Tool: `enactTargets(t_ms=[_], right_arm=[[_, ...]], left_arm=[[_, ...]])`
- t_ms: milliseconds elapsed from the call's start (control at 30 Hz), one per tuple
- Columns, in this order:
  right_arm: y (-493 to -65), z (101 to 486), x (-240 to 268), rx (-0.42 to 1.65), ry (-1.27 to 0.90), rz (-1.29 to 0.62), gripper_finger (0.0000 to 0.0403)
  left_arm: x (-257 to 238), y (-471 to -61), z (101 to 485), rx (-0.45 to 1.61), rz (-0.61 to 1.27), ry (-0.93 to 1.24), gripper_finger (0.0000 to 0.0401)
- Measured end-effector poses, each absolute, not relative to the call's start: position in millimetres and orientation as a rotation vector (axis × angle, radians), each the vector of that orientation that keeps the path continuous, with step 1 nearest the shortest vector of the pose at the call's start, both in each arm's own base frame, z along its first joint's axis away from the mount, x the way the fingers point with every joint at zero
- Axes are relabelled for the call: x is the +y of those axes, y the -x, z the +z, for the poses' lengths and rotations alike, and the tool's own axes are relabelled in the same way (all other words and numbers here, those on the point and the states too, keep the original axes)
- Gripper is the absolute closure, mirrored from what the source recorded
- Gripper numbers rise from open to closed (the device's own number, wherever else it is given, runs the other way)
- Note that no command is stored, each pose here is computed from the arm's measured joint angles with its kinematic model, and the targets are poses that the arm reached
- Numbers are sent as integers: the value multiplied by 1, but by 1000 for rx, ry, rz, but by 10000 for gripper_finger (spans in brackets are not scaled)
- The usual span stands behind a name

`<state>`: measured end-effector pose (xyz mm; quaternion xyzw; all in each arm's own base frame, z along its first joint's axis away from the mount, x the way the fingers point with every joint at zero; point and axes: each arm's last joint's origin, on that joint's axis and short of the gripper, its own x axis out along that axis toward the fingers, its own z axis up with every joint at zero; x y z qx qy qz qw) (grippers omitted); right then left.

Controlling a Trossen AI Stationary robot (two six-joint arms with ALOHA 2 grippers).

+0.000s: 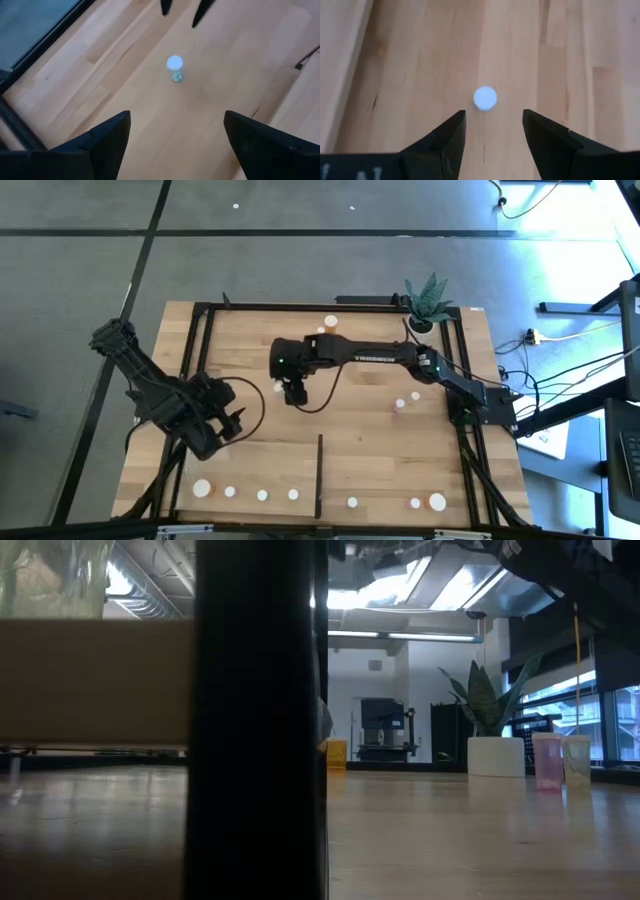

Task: Pick and place medicine bottles onto shelf by color
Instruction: Put the top blue pill bottle on the shelf aligned with the other blue pill bottle

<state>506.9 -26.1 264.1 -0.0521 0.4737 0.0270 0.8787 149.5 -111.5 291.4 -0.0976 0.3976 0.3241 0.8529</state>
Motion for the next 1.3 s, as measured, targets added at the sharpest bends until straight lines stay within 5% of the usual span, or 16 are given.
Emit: enactTargets(t_ms=[367, 667, 1300], right_arm=[[-452, 356, -32, 911, 193, -249, 205], [-399, 418, -29, 847, 241, -236, 205], [-362, 440, -27, 894, 251, -228, 205]], left_arm=[[-94, -176, 250, 894, 623, 88, 86], [-79, -191, 213, 917, 513, -45, 86], [-18, -218, 190, 947, 395, -23, 86]])
